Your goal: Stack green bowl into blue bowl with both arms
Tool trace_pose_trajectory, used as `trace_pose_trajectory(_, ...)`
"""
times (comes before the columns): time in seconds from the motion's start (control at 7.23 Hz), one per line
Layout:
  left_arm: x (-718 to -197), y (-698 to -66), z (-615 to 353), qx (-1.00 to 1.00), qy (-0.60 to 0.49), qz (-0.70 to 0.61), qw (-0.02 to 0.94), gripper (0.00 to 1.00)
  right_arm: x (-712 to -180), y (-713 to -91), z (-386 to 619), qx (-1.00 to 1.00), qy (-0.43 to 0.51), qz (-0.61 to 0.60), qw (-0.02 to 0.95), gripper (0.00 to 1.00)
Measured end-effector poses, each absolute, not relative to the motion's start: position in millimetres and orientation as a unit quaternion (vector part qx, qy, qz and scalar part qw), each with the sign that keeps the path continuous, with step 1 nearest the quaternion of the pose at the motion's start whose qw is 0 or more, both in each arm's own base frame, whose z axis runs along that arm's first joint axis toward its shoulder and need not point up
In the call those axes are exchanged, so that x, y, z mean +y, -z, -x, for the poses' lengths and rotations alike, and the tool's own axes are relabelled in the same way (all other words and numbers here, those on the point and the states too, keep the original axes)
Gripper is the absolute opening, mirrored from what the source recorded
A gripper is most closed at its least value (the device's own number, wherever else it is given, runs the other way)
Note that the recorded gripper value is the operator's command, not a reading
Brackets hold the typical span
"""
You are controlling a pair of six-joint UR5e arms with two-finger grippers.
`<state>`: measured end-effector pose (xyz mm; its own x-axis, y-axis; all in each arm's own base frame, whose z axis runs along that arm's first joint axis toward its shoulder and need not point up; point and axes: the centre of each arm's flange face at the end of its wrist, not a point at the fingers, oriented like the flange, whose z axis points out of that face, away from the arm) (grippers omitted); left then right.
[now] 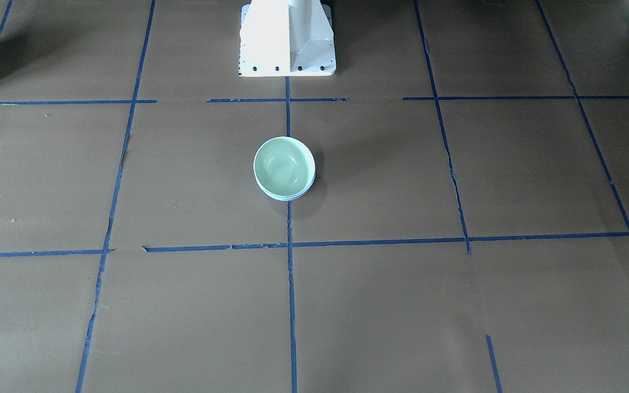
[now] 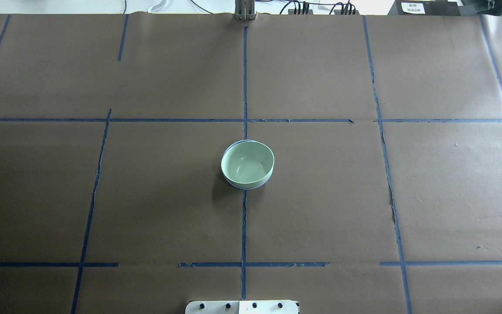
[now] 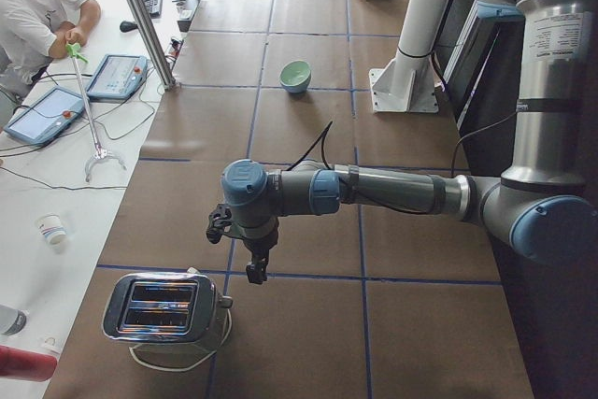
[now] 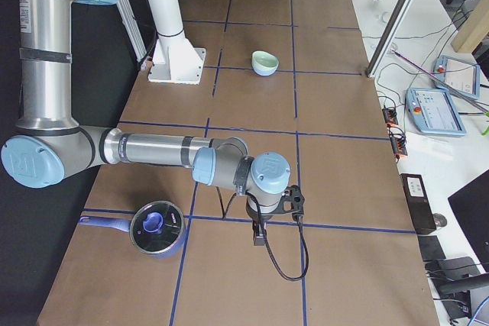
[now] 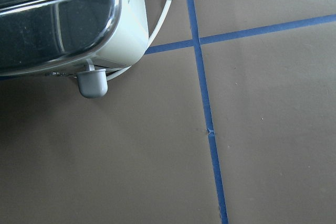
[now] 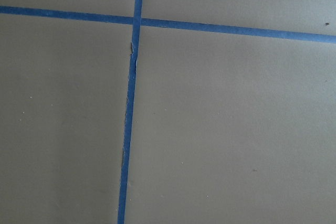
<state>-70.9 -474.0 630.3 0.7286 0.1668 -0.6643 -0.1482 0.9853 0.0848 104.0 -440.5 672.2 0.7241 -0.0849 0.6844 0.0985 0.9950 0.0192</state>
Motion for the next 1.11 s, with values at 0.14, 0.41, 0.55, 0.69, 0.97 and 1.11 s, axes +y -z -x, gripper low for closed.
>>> trace_pose_trajectory(0.14,-473.9,-628.7,71.3,0.357,-0.085,-0.015,0.93,1.0,-441.3,-670.3,-102.8,-0.368,0.052,0.007,0.928,1.0)
trace_pose_trajectory(0.41,-473.9,-627.0,71.4,0.358,-0.085,-0.016,0.93,1.0,-444.5,-666.0,-102.2,-0.365,0.059,-0.01,0.929,1.0)
trace_pose_trajectory(0.55,-473.9,-626.2,71.4,0.358,-0.086,-0.017,0.93,1.0,-445.8,-665.6,-101.5,-0.365,0.056,-0.015,0.929,1.0)
trace_pose_trajectory(0.69,-474.1,-625.0,71.3,0.358,-0.087,-0.019,0.929,1.0,-446.7,-665.3,-100.5,-0.365,0.051,-0.015,0.93,1.0)
trace_pose_trajectory(0.97,-474.7,-621.9,70.7,0.358,-0.089,-0.022,0.929,1.0,-447.8,-665.3,-96.4,-0.364,0.048,-0.012,0.93,1.0)
trace_pose_trajectory(1.11,-474.8,-621.4,70.7,0.358,-0.089,-0.022,0.929,1.0,-449.0,-665.3,-90.7,-0.364,0.052,-0.009,0.93,1.0)
